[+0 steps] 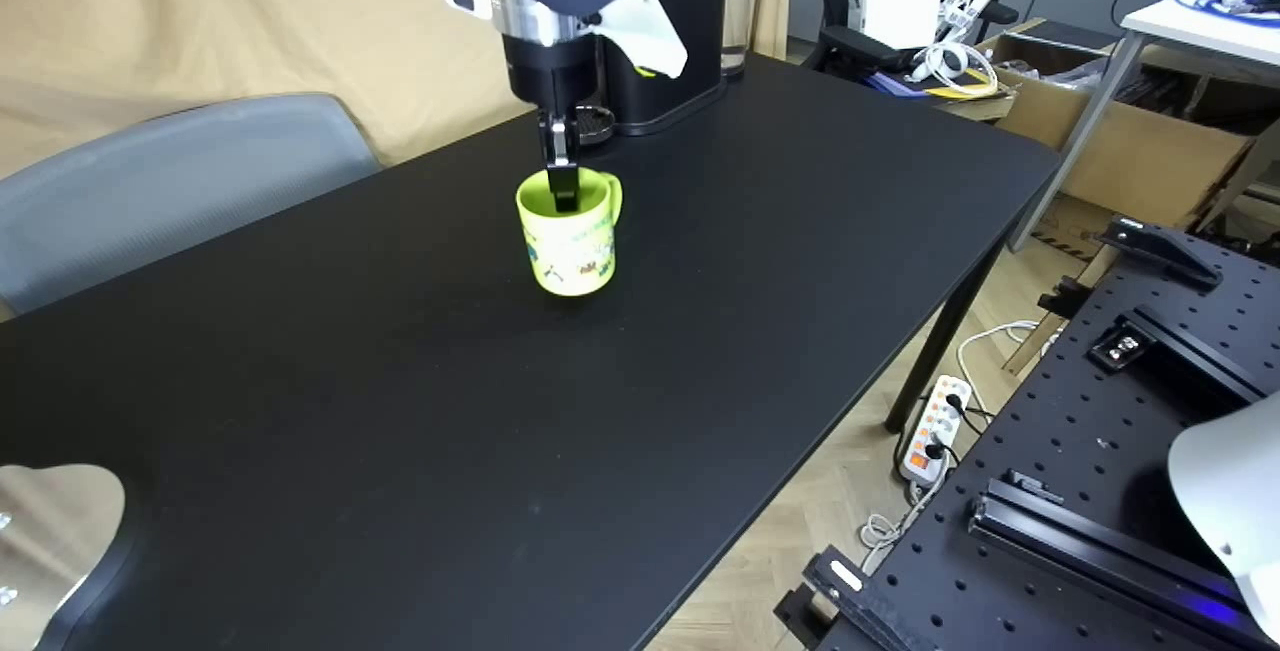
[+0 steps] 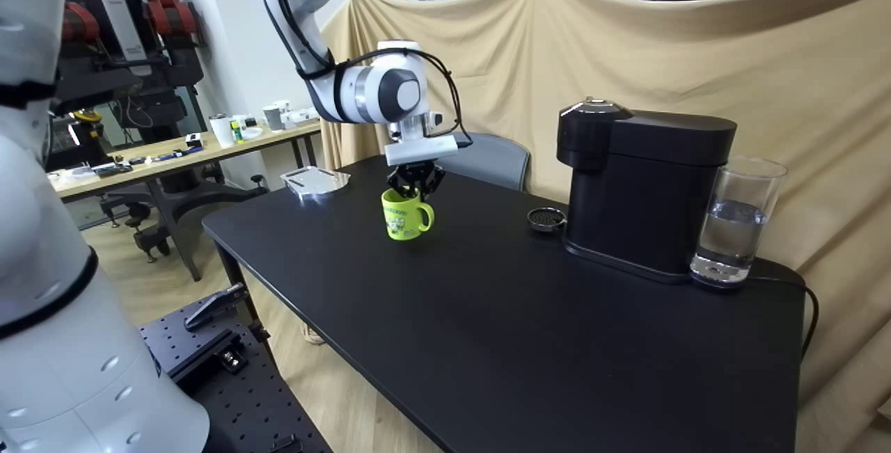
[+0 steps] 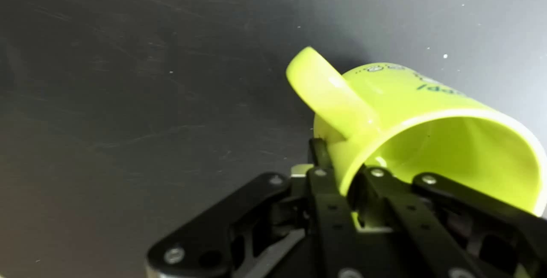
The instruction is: Pick up the cup from the table and slightly move it to the right.
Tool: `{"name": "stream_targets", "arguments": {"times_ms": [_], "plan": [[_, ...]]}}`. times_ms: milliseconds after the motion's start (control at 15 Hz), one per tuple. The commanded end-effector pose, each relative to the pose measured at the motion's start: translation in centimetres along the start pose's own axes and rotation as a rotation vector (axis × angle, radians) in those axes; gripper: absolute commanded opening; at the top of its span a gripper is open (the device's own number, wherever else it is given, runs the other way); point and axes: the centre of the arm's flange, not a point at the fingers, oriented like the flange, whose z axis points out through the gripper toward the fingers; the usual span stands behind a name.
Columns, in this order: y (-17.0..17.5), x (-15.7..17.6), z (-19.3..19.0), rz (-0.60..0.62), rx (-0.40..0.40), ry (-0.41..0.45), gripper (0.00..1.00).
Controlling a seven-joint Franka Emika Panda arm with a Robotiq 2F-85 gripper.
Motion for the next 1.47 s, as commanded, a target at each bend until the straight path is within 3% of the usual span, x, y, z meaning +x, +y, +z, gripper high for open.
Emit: {"name": "stream_targets", "arguments": {"times_ms": [0, 333, 800, 1400], "plan": [[2.1, -2.6, -5.0, 0.093, -0.101, 0.023, 0.02], [4.9, -8.7, -6.6, 0.246, -0.127, -0.012, 0.02], [4.7, -16.1, -3.4, 0.421, -0.061, -0.093, 0.02], [2.4, -18.3, 0.3, 0.541, -0.020, -0.088, 0.02]]}}
